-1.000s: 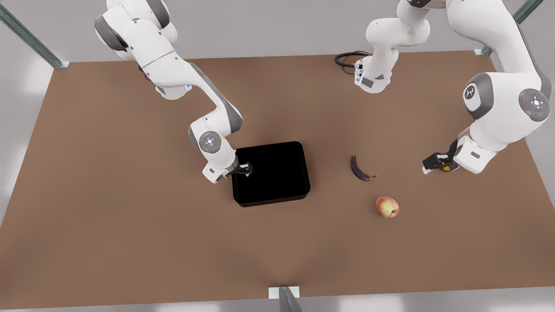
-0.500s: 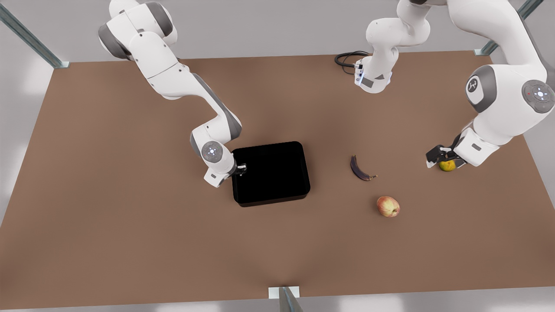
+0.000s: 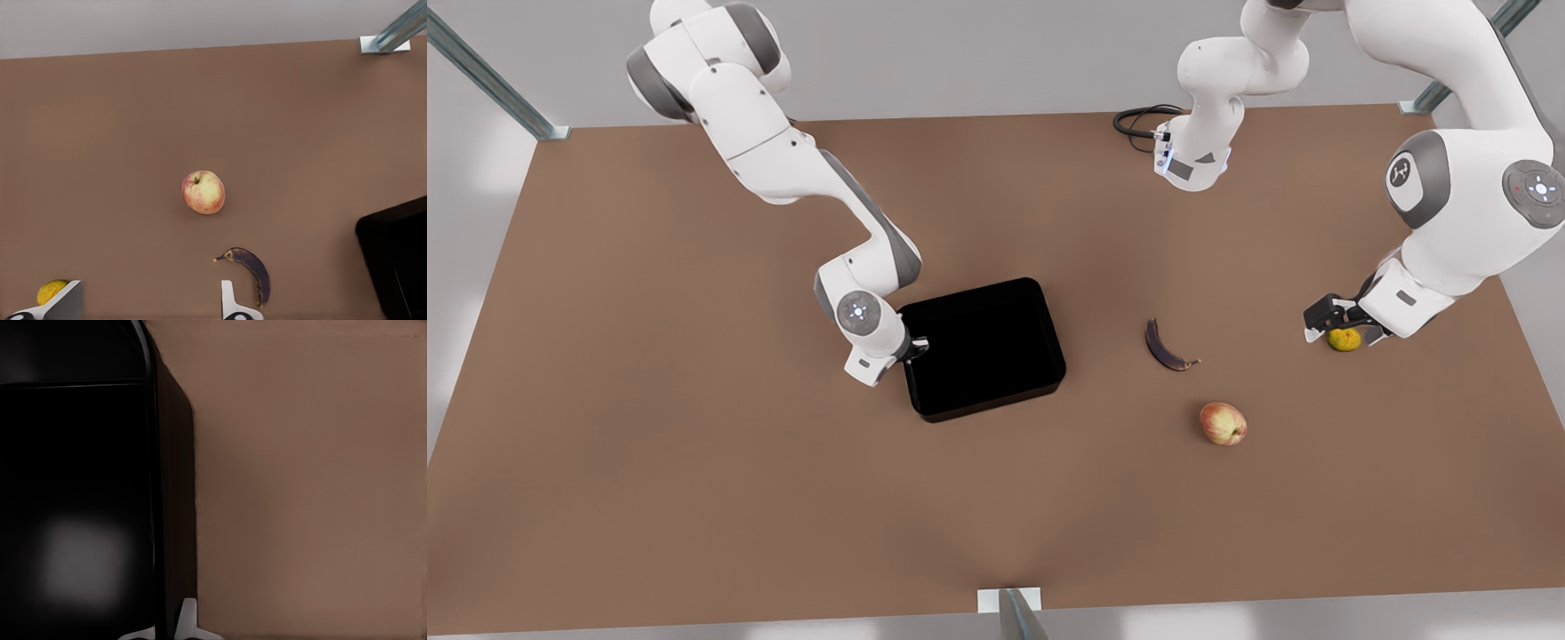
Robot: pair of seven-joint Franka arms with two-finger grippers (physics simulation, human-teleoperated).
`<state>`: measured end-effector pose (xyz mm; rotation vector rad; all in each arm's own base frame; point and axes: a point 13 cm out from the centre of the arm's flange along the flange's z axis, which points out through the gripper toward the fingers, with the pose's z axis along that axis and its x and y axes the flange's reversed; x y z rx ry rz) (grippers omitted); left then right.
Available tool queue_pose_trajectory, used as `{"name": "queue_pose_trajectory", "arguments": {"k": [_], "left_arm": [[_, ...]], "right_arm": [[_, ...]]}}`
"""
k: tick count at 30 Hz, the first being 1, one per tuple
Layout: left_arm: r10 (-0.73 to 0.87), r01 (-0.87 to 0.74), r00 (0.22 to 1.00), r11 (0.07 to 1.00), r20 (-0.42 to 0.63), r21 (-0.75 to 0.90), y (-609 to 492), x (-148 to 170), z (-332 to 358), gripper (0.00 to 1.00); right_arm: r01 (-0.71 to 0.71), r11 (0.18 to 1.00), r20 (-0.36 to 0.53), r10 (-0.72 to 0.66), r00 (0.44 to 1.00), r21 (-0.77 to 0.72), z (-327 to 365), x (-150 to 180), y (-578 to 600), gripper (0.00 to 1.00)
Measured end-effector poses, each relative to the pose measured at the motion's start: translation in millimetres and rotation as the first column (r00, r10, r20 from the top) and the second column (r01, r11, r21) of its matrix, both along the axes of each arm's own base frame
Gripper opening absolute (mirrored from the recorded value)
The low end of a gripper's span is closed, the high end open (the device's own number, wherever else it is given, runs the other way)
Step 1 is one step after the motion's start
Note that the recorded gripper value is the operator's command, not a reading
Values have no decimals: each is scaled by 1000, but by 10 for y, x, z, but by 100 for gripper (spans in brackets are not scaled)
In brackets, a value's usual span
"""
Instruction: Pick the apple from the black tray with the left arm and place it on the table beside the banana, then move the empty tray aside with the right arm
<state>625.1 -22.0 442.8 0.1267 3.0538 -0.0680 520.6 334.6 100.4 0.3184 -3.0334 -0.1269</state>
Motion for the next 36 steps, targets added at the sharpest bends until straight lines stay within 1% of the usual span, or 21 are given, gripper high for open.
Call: {"name": "queue_pose_trajectory", "arguments": {"k": [4, 6, 8, 11, 14, 18, 23, 26, 28, 33, 34, 35, 36], "left_arm": [[-9, 9, 1000, 1000, 2, 5, 7, -3, 10, 100], [-13, 13, 1000, 1000, 1, 6, 10, -5, 9, 100], [-16, 16, 1000, 1000, 0, 7, 10, -7, 9, 100], [-20, 20, 1000, 1000, -3, 8, 12, -10, -6, 100], [-23, 23, 1000, 1000, -3, 8, 13, -10, -9, 100], [-27, 27, 1000, 1000, -3, 8, 12, -10, -6, 100], [-30, 30, 1000, 1000, -2, 9, 13, -14, 3, 100], [-31, 31, 1000, 999, -4, 8, 16, -16, -5, 100], [-31, 31, 999, 999, -7, 8, 17, -16, -24, 100], [-33, 33, 999, 999, -8, 8, 19, -16, -30, 100], [-32, 33, 999, 999, -8, 8, 19, -13, -29, 100], [-32, 33, 999, 999, -7, 8, 19, -11, -25, 100], [-32, 33, 999, 999, -6, 9, 22, -4, -20, 100]], "right_arm": [[-18, 1000, 39, 17, 999, 17, 460, 110, 25, 13], [-17, 1000, 68, 16, 998, 21, 818, 236, -28, 12], [1, 1000, 95, -3, 995, 18, 1193, 440, -209, 12], [55, 998, 128, -53, 990, -6, 1704, 866, -784, 12], [111, 992, 110, -104, 988, -57, 1906, 1094, -1598, 11], [126, 987, 69, -119, 990, -101, 1979, 1155, -2441, 11], [137, 984, -2, -138, 990, -110, 1832, 1105, -3538, 11], [151, 984, -74, -159, 984, -99, 1435, 1018, -4168, 10], [136, 986, -110, -146, 983, -96, 1144, 1040, -4413, 10], [72, 993, -160, -86, 983, -92, 548, 1129, -4809, 13], [56, 994, -165, -70, 984, -89, 457, 1128, -4835, 15], [39, 995, -169, -53, 984, -87, 385, 1127, -4850, 21], [22, 996, -170, -36, 985, -86, 343, 1132, -4858, 38]]}}
